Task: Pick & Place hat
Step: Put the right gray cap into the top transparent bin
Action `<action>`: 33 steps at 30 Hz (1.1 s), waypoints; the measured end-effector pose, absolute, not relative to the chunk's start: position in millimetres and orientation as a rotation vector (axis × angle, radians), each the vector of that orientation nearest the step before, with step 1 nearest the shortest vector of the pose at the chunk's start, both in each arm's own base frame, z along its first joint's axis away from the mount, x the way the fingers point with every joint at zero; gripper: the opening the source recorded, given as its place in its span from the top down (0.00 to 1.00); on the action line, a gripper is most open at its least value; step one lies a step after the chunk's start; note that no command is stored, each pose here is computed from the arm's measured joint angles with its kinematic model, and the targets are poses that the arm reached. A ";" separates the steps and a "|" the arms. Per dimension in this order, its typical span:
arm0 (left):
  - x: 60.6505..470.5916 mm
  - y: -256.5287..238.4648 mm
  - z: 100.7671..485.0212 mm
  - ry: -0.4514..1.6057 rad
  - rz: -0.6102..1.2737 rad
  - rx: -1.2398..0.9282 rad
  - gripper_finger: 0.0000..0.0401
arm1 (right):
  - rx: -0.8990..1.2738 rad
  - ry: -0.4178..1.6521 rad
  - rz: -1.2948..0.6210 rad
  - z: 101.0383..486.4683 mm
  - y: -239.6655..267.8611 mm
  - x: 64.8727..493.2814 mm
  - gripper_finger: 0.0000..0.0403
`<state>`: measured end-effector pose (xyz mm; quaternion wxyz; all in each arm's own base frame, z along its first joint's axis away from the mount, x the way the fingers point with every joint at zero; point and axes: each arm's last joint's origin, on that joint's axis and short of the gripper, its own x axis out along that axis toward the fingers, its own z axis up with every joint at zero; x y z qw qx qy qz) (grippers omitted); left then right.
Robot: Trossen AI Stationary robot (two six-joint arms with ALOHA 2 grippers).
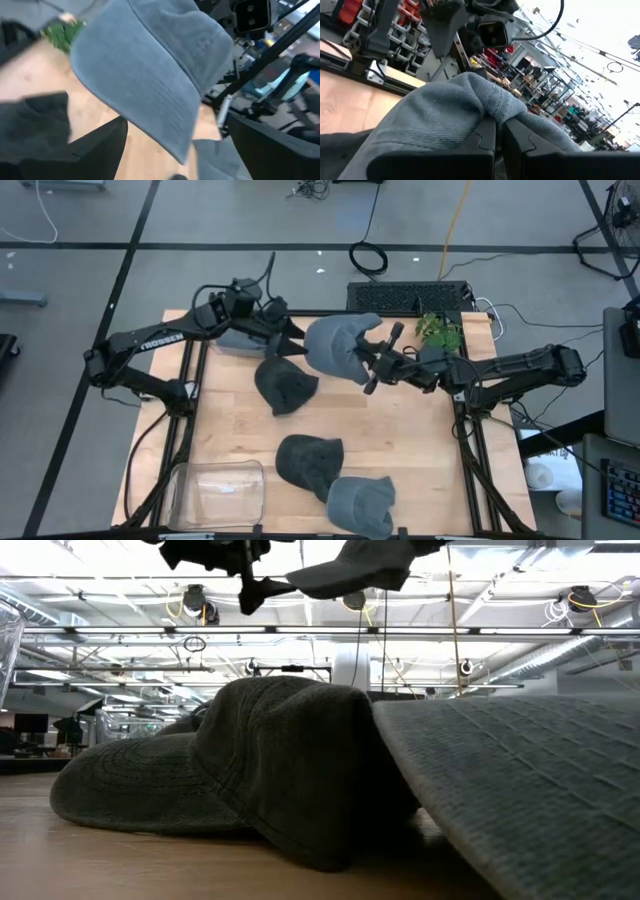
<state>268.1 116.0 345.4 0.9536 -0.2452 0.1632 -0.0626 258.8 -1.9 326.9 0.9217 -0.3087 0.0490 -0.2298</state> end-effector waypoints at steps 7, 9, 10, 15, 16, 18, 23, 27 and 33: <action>272.1 109.9 345.6 0.315 -0.098 -0.246 0.12 | -0.635 0.094 -0.477 327.7 -2.0 258.7 1.00; 272.8 108.7 345.3 0.316 -0.095 -0.188 0.12 | -0.631 0.082 -0.481 328.9 -2.1 258.7 1.00; 273.0 108.2 345.2 0.317 -0.094 -0.165 0.12 | -0.629 0.077 -0.483 329.4 -2.1 258.6 1.00; 274.8 104.9 345.1 0.319 -0.076 -0.132 0.11 | -0.605 0.070 -0.484 329.5 -2.1 258.6 1.00; 275.1 104.7 345.3 0.318 -0.067 -0.142 0.11 | -0.605 0.069 -0.484 329.6 -2.1 258.6 1.00; 275.4 105.2 345.9 0.314 -0.038 -0.199 0.12 | -0.604 0.059 -0.488 330.7 -2.1 258.5 1.00; 276.2 106.8 348.5 0.287 0.024 -0.394 0.19 | -0.623 -0.002 -0.512 337.8 -2.2 257.5 1.00; 277.3 107.1 352.8 0.244 0.036 -0.519 0.28 | -0.628 -0.026 -0.524 340.6 -2.7 256.9 1.00; 281.3 107.1 360.7 0.156 0.025 -0.648 0.50 | -0.630 -0.012 -0.538 338.5 -7.3 258.9 1.00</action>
